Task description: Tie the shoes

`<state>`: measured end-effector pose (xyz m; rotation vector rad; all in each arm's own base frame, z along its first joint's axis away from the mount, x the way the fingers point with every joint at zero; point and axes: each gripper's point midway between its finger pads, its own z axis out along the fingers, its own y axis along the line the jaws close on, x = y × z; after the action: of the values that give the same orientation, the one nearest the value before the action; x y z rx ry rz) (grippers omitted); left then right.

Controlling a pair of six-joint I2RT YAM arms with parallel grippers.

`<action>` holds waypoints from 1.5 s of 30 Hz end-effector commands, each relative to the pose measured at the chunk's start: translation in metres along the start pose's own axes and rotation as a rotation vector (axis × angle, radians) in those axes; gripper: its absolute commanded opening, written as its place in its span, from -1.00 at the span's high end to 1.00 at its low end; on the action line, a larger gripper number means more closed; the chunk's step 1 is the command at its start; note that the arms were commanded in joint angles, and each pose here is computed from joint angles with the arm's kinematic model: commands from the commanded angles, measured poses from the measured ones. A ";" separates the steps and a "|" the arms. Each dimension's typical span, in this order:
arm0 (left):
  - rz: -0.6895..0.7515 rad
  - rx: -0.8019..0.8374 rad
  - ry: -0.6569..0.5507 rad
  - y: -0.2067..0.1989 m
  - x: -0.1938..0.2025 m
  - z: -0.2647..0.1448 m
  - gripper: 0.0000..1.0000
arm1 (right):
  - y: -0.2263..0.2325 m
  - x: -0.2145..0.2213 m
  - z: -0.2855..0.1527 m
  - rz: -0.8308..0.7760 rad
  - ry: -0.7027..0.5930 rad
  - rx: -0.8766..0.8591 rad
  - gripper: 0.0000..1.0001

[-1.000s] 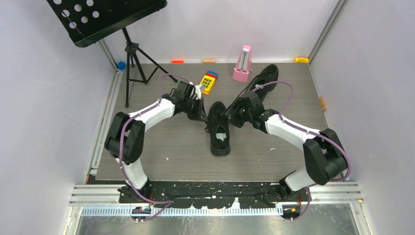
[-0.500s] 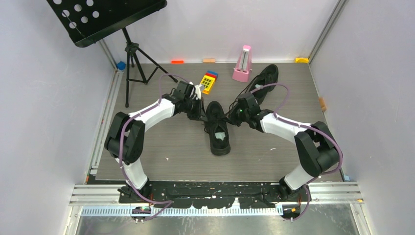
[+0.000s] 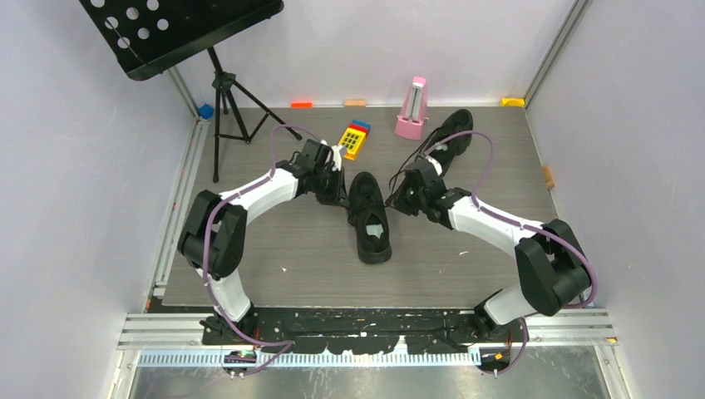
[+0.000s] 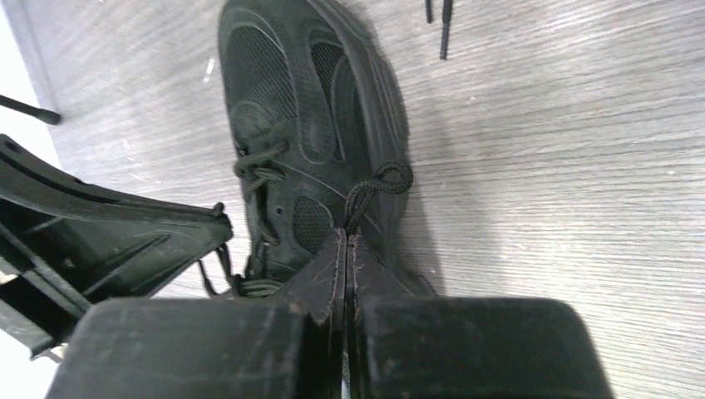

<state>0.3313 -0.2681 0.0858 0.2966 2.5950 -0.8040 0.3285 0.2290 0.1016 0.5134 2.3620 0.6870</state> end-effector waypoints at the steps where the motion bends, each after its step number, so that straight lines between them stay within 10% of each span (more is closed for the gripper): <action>1: 0.035 -0.073 0.027 0.013 0.015 0.008 1.00 | -0.028 0.007 0.007 -0.145 -0.019 0.098 1.00; 28: 0.274 -0.717 0.076 0.069 0.038 -0.007 1.00 | -0.109 -0.014 -0.011 -0.593 -0.256 0.701 1.00; 45: 0.376 -0.889 0.086 0.073 0.040 -0.016 1.00 | -0.120 -0.003 -0.001 -0.666 -0.257 0.774 1.00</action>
<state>0.3303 -0.2554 0.0566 0.4088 2.5266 0.0809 0.3291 0.1996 0.0546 0.1864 2.2541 -0.1388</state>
